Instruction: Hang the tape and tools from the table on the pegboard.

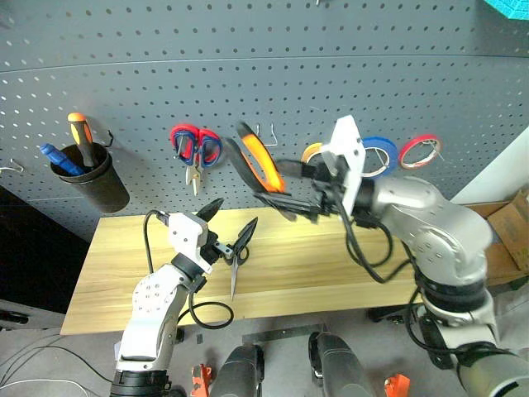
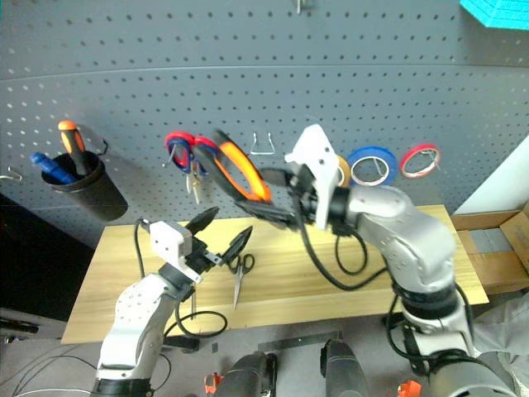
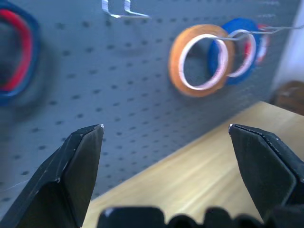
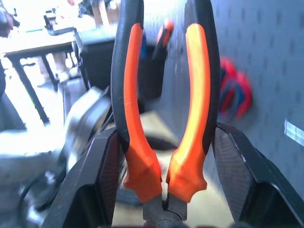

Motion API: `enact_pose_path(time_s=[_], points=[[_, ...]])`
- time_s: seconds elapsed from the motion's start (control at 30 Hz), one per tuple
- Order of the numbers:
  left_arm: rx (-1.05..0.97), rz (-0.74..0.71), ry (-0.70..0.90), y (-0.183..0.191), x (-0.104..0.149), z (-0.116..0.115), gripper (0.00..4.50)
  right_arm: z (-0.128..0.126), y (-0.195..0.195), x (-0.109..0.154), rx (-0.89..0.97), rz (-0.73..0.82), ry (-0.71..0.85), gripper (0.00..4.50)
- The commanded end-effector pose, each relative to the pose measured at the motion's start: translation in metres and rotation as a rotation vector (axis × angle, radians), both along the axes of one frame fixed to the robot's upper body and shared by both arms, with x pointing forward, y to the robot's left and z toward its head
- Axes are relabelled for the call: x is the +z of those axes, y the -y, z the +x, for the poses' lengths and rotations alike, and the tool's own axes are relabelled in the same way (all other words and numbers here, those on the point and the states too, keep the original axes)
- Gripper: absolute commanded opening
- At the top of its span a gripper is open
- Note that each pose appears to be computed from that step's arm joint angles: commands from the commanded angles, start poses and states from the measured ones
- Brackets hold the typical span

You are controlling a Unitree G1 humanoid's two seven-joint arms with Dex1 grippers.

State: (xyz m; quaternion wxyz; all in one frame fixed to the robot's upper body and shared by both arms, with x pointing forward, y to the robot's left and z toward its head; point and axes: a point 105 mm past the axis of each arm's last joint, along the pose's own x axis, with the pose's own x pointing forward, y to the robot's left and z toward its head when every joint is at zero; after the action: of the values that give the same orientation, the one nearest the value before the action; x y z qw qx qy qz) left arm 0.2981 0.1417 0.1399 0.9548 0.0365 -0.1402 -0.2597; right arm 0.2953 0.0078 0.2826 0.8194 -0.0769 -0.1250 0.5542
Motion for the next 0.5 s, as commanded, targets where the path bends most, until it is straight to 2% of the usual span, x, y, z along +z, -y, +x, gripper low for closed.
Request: enact_pose_path(time_s=[0.03, 0.13, 0.3, 0.5], points=[[0.039, -0.018, 0.086, -0.001, 0.012, -0.003, 4.5, 0.025, -0.007, 0.037, -0.157, 0.126, 0.19, 2.35], [0.073, -0.034, 0.104, 0.0, 0.013, -0.002, 4.5, 0.057, -0.016, 0.041, -0.323, 0.147, 0.256, 2.35], [0.103, -0.042, 0.113, 0.002, 0.011, -0.003, 4.5, 0.088, -0.018, 0.049, -0.465, 0.293, 0.255, 2.35], [0.116, -0.039, 0.116, 0.001, 0.012, -0.006, 4.5, 0.105, -0.014, 0.043, -0.53, 0.348, 0.251, 2.35]])
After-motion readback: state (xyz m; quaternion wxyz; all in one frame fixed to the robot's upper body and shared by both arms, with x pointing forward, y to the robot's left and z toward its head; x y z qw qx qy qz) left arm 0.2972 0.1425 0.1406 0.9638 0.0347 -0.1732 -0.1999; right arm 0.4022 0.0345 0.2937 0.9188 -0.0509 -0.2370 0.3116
